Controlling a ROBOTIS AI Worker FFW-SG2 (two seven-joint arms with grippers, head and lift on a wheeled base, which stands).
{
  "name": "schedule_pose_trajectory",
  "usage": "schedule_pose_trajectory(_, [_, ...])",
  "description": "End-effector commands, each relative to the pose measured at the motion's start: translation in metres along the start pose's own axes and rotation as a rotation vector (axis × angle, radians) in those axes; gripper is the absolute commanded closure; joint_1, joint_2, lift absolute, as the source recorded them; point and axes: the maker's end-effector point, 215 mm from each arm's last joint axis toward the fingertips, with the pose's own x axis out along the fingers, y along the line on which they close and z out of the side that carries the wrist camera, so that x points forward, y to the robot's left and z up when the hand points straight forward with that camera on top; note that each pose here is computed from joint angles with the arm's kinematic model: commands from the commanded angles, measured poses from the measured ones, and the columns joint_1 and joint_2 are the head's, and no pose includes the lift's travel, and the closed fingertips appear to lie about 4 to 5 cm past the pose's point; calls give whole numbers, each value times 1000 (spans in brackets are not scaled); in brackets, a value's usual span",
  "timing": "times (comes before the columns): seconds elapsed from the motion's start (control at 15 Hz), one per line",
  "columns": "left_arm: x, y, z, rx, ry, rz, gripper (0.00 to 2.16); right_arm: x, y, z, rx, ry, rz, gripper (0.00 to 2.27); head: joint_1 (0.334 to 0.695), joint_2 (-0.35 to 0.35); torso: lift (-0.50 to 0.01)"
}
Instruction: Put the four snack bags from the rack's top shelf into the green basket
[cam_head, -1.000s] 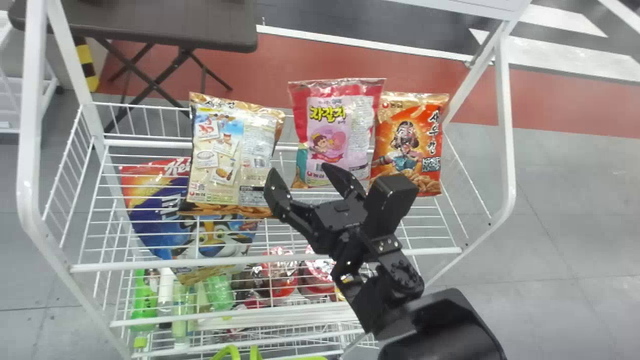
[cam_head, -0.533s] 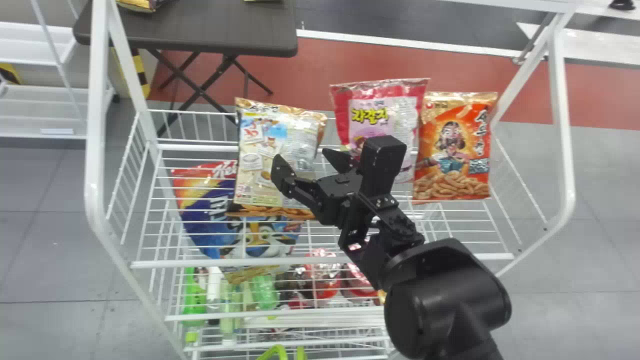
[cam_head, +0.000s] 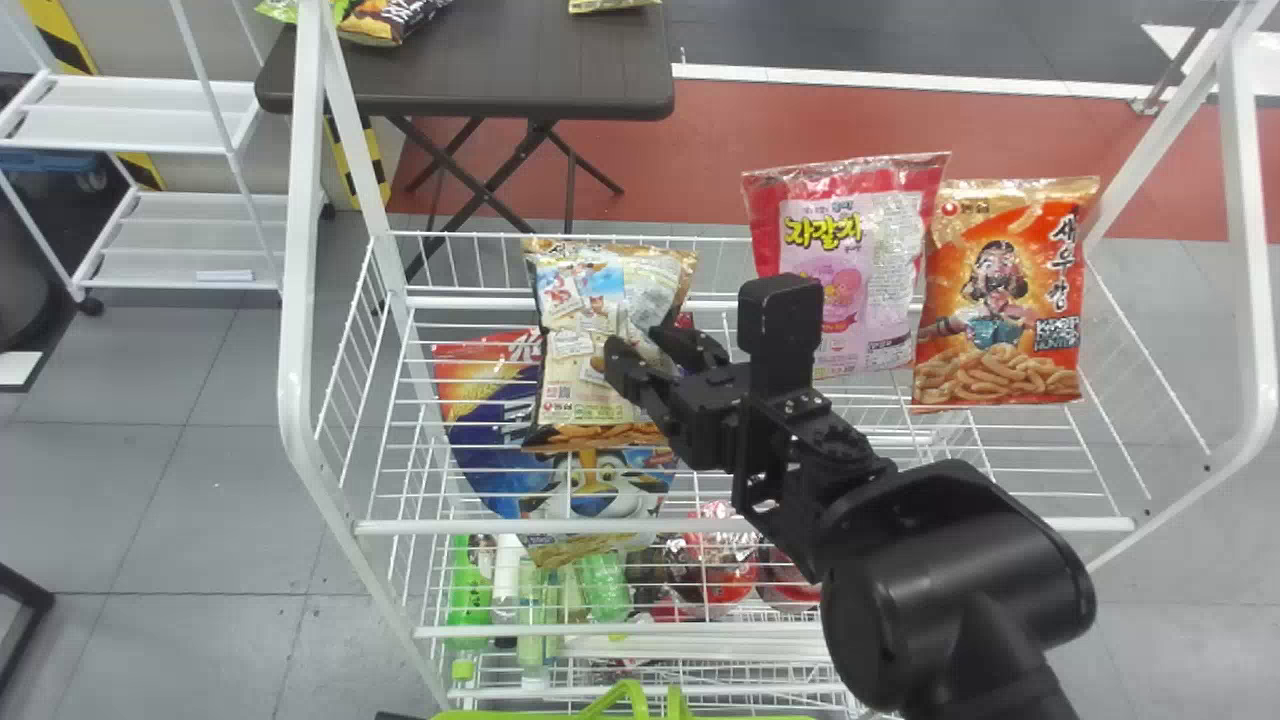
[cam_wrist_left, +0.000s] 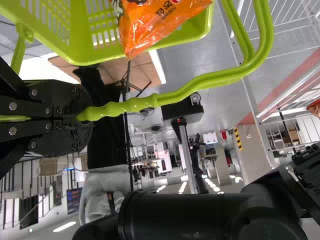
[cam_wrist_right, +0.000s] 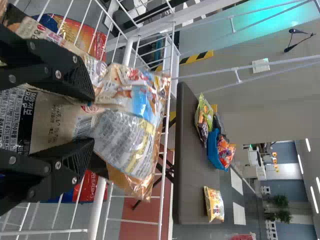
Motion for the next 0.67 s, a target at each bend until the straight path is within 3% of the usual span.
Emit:
schedule_pose_trajectory(0.0, [0, 1, 2, 0, -5, 3, 2145, -10, -3, 1, -12, -19, -4, 2192, 695, -67, 0])
schedule_pose_trajectory(0.27, [-3, 2, 9, 7, -23, 12, 2148, -47, 0, 21, -38, -80, 3, 2192, 695, -80, 0])
schedule_pose_trajectory(0.6, [-12, 6, 25, 19, -55, 27, 2148, -143, -21, 22, -27, -38, -43, 2189, 695, -157, 0])
